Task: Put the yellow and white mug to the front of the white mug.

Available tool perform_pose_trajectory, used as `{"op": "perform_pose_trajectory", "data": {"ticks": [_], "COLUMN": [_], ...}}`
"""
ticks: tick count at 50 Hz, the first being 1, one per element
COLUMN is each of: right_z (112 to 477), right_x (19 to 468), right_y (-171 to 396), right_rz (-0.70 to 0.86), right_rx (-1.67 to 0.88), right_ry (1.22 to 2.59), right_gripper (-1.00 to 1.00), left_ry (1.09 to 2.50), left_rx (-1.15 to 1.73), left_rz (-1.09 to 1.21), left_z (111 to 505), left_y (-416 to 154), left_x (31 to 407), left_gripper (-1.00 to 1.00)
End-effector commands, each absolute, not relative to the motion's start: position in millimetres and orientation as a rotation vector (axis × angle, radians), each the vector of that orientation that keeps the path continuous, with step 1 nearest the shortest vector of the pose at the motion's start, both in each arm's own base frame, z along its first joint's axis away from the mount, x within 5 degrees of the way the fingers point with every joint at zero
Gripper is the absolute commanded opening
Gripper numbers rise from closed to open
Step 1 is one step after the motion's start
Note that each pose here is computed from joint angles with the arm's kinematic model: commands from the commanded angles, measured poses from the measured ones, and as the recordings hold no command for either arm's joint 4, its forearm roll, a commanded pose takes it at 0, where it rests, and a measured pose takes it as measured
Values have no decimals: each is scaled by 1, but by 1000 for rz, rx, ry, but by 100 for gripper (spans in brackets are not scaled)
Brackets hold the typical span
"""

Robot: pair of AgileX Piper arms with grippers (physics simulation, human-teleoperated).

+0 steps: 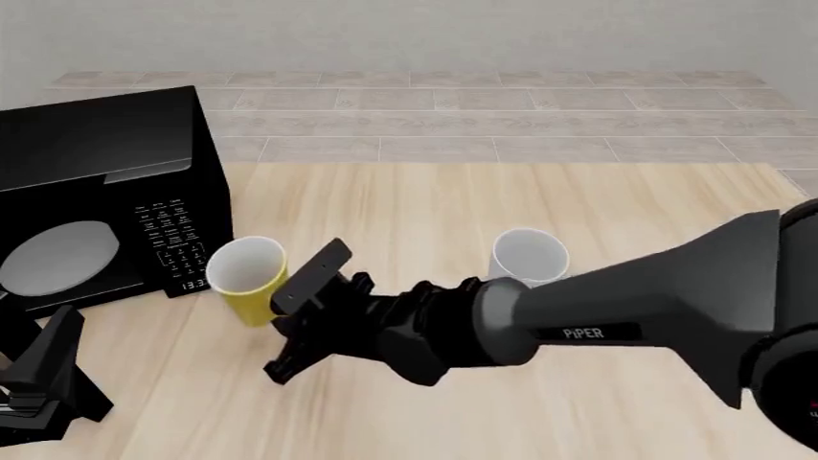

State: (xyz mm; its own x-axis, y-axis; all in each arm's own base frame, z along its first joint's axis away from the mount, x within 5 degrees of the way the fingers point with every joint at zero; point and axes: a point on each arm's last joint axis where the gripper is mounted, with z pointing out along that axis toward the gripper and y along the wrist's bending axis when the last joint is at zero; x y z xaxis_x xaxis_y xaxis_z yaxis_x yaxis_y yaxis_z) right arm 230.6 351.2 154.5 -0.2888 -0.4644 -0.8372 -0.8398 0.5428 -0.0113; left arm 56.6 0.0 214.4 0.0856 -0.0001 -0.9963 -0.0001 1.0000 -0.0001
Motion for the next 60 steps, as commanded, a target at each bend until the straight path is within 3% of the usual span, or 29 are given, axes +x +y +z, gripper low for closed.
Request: {"op": "perform_pose_trajectory", "data": {"ticks": [1,30,41,60], "right_z": [186,252,280,293], "right_x": [227,256,277,291], "right_y": [336,291,250,188], "right_rz": [547,502,444,343], "right_rx": [-1063,-895,-764,-603], "right_ry": [1854,1873,1849,1854], "right_gripper": [-100,-100,-100,-100], "left_ry": [1485,1485,1485,1485], "left_rx": [0,0,0,0], "left_rz": [0,0,0,0], "left_z": [214,214,214,214], "left_y": [0,0,0,0], "left_x": [57,57,57,57], "left_gripper": [100,100,100,100]}}
